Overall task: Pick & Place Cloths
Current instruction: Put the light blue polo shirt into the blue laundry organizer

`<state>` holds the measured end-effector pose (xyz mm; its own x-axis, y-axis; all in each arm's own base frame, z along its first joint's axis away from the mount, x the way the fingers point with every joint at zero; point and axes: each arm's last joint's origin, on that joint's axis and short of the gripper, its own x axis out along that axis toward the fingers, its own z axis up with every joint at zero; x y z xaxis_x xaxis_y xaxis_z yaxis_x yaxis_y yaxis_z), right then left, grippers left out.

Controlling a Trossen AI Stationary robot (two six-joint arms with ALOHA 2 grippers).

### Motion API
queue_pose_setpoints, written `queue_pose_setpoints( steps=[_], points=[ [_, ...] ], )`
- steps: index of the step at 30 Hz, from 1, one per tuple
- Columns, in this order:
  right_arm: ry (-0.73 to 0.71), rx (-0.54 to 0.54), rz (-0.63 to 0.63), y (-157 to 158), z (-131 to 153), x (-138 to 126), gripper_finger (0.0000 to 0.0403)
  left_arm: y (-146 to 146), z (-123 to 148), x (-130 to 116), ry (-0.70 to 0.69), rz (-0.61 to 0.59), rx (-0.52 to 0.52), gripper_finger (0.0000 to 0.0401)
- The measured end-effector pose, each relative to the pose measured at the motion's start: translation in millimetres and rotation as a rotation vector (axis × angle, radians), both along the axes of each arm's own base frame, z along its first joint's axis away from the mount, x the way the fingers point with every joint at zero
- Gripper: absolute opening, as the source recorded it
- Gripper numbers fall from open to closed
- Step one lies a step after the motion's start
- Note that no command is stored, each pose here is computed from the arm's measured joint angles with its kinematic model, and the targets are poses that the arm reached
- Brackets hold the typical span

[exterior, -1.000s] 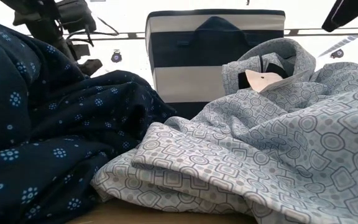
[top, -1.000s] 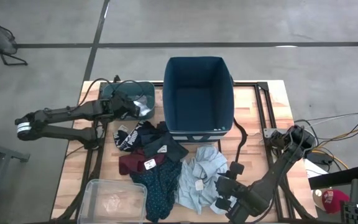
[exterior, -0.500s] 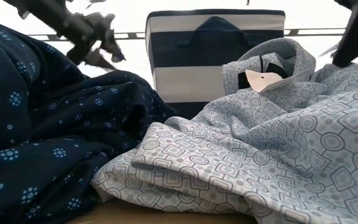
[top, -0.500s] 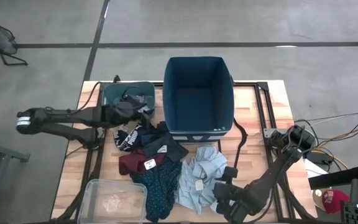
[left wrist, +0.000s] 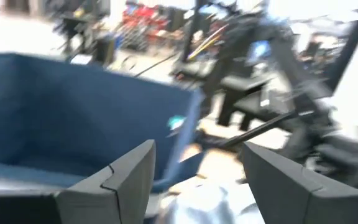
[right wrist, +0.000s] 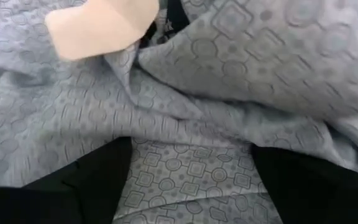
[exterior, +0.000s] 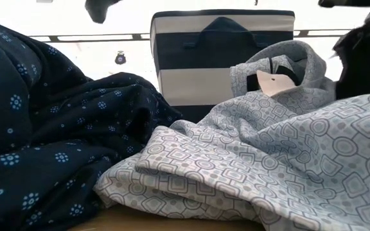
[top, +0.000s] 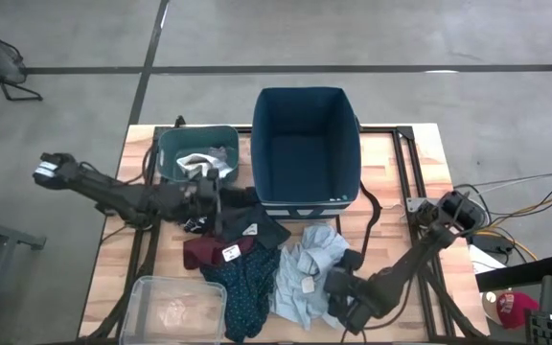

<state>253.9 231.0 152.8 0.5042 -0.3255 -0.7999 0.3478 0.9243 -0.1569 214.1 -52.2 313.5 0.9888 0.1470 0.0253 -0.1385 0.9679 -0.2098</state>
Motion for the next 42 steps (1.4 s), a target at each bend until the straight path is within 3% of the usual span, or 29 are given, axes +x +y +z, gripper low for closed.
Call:
queue_pose_setpoints(
  steps=[6, 12, 16, 23, 24, 33, 38, 42],
  points=[
    [-0.023, 0.015, 0.006, -13.7, -16.9, 5.9, 0.0333, -26.6, -0.7, 12.3, -0.114, -0.082, 0.065, 0.0243],
    [-0.053, 0.069, -0.035, -25.6, -32.7, 5.2, 0.0286, -45.6, -19.2, 33.8, -0.159, -0.109, 0.108, 0.0243],
    [-0.081, 0.099, -0.036, -25.5, -36.5, 5.2, 0.0217, -52.0, -33.9, 49.1, -0.154, -0.107, 0.116, 0.0243],
    [-0.078, 0.09, 0.019, -20.1, -30.1, 11.6, 0.0038, -57.7, -23.3, 52.0, -0.233, -0.191, 0.102, 0.0243],
    [-0.079, 0.091, 0.029, -19.0, -28.5, 13.3, 0.0027, -57.8, -23.5, 52.0, -0.233, -0.196, 0.103, 0.0243],
    [-0.093, 0.066, 0.085, -5.8, 0.1, 28.5, 0.0021, -58.4, -32.9, 55.2, -0.183, -0.203, -0.008, 0.0243],
    [-0.079, -0.009, 0.098, -0.6, 26.0, 33.9, 0.002, -59.0, -32.3, 55.0, -0.187, -0.22, 0.028, 0.0243],
    [-0.054, -0.048, 0.13, 4.7, 50.4, 37.2, 0.0019, -62.0, -29.8, 53.3, -0.213, -0.335, 0.068, 0.0243]
  ],
)
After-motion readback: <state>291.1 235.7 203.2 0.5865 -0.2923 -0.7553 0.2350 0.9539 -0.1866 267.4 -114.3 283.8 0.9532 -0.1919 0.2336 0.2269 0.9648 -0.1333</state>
